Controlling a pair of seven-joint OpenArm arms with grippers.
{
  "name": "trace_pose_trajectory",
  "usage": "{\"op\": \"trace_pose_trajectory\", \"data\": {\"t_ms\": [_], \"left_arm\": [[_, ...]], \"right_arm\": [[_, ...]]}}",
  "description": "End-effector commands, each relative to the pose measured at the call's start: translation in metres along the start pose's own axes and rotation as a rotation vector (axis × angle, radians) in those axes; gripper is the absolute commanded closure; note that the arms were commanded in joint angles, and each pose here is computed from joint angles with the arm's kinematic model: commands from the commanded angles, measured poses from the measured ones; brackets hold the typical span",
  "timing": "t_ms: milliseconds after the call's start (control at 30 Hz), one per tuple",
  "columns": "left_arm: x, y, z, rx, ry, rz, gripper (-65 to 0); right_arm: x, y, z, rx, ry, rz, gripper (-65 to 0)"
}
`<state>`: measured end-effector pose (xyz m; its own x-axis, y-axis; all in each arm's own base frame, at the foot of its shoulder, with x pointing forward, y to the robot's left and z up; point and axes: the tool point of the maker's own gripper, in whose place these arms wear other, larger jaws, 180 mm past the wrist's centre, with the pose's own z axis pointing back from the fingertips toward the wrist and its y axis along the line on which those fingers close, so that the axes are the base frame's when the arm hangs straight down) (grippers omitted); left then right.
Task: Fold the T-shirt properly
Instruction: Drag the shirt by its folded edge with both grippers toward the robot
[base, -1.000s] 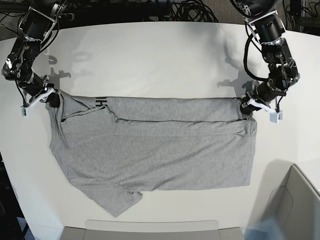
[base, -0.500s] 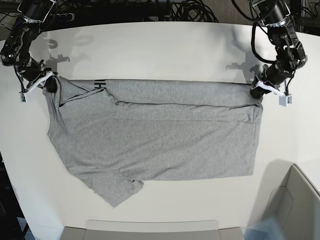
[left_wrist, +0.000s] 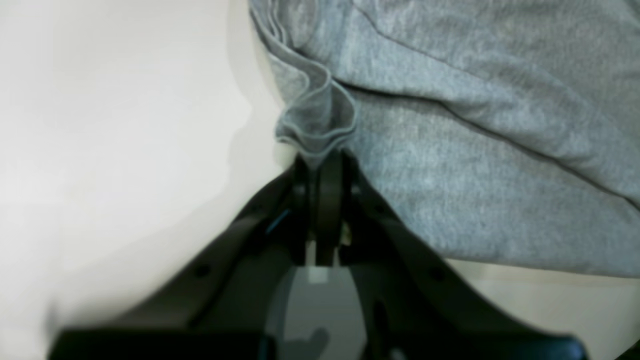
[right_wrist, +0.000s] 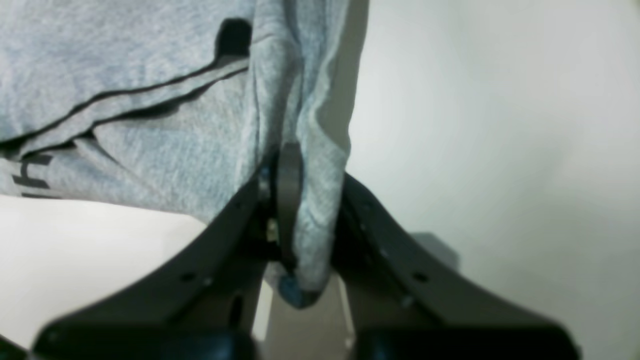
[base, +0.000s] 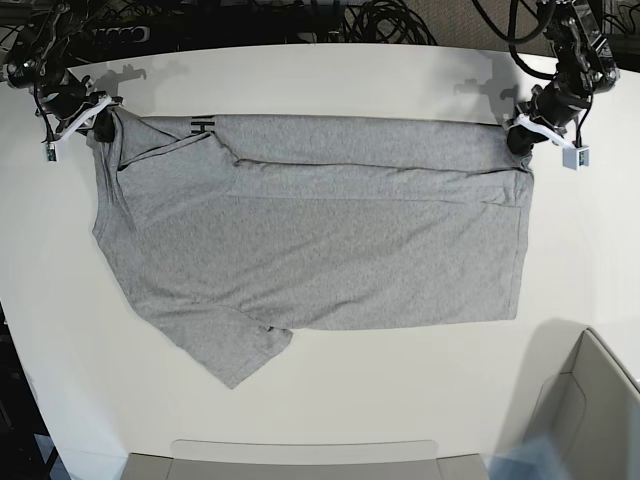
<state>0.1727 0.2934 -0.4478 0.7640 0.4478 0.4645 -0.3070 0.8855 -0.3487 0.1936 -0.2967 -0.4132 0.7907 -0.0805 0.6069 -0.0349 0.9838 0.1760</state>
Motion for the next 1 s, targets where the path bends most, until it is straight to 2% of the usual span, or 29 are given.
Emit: {"op": "trace_pose_trajectory", "data": {"t_ms": [0, 233, 367, 500, 633, 967], "left_arm": [[-0.026, 0.021, 0.01, 0.095, 0.114, -0.037, 0.0], [-0.023, 0.014, 0.032, 0.109, 0.094, -0.115, 0.0], [-0.015, 0.021, 0.041, 0.135, 0.051, -0.079, 0.0], [-0.008, 0.023, 0.047, 0.148, 0.072, -0.078, 0.0], [0.001, 0.017, 0.041, 0.136, 0.061, -0.081, 0.0], [-0.001, 0.019, 0.042, 0.142, 0.066, -0.074, 0.0]], "right_arm": [[0.0, -0.004, 0.005, -0.022, 0.011, 0.018, 0.0], [0.011, 0.008, 0.018, -0.028, -0.022, 0.079, 0.0], [0.024, 0.014, 0.021, -0.03, -0.051, 0.105, 0.0], [0.035, 0.014, 0.02, -0.042, -0.009, 0.136, 0.0], [0.041, 0.015, 0.017, -0.041, -0.017, 0.133, 0.0], [0.029, 0.011, 0.018, -0.055, 0.019, 0.134, 0.0]]}}
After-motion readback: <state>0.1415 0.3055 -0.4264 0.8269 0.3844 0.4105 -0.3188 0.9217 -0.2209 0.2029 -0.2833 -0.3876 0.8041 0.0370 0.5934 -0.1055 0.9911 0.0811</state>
